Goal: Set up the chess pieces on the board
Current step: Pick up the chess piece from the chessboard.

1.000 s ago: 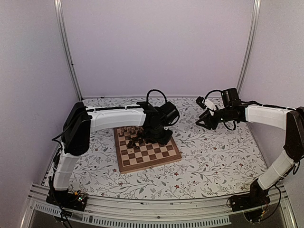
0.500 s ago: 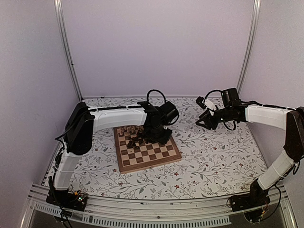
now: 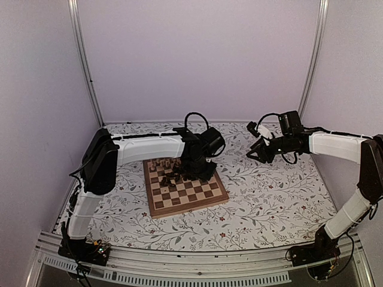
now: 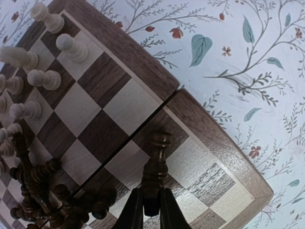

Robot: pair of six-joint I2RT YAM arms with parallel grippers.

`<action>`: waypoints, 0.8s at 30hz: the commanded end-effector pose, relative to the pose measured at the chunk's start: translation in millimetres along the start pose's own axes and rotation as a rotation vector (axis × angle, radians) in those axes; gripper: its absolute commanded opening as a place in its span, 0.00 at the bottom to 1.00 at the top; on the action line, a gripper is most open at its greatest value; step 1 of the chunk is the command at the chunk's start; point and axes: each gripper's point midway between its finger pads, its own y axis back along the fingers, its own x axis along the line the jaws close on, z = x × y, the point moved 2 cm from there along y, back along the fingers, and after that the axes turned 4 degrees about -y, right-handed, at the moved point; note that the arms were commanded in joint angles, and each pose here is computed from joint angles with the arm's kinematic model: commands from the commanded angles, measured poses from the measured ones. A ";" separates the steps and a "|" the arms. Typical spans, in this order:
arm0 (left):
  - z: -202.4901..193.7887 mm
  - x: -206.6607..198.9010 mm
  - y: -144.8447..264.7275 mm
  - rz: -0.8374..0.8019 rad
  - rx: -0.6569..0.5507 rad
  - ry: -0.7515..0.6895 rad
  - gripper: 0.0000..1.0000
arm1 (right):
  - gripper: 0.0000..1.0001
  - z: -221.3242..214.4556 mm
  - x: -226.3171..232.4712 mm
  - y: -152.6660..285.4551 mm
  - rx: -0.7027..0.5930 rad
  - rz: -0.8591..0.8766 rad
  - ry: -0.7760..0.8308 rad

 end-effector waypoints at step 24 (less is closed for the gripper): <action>-5.3 -9.4 104.6 -0.193 -0.356 -0.013 0.00 | 0.54 61.8 115.6 -37.8 0.042 0.757 -0.363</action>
